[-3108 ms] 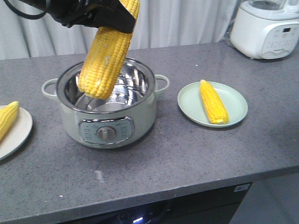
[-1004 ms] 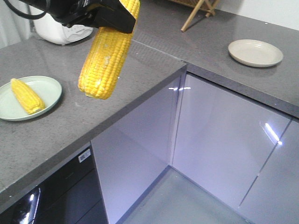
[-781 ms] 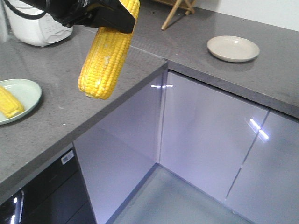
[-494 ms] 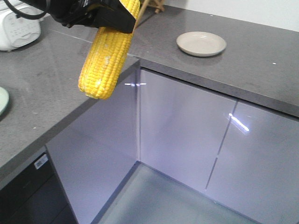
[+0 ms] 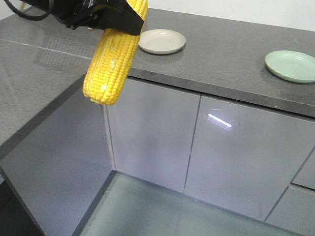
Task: Distribute corn equally
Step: 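Drive the base along the counter toward the second pair of plates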
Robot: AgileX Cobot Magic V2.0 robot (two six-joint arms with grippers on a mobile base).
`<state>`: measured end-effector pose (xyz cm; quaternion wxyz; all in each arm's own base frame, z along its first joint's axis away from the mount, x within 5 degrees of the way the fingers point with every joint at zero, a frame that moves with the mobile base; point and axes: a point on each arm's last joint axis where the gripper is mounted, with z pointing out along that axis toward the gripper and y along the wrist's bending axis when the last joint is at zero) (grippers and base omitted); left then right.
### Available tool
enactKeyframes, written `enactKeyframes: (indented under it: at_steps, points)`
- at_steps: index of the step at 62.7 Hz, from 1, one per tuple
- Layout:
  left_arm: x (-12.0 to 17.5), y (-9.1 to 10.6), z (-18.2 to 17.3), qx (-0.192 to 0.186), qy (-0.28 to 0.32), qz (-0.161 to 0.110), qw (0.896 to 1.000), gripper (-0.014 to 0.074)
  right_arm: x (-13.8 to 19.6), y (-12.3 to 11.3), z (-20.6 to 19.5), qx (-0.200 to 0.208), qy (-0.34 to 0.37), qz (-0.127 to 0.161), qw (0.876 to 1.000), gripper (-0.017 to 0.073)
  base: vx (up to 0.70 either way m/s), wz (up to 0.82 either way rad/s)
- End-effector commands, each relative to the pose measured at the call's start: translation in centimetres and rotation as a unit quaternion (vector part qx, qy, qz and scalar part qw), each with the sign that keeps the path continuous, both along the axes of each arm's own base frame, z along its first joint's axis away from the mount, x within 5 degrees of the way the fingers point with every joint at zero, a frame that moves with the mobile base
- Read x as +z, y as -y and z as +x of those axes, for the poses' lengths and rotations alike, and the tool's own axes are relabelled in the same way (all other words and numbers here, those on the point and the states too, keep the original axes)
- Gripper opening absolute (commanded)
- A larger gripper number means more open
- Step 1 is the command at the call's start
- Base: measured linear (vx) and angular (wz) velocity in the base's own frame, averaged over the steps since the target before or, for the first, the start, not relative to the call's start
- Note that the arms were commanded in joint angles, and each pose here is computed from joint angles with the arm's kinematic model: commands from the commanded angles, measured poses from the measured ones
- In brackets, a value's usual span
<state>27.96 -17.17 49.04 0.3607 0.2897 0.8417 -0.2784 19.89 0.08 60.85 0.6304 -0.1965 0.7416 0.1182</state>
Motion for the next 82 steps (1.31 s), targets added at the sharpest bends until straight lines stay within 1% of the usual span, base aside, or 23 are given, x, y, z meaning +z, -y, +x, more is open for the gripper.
enactKeyframes:
  at_steps: [1,82]
  points:
    - [2.38,-0.36,-1.46,-0.001,0.041,-0.042,0.998,-0.0007,0.66,-0.33,-1.02,0.005,0.018,0.001,1.0,-0.0004,-0.04,-0.31]
    - [2.38,-0.36,-1.46,-0.001,0.041,-0.042,0.998,-0.0007,0.66,-0.34,-1.02,0.006,0.018,0.001,1.0,-0.0004,-0.03,-0.31]
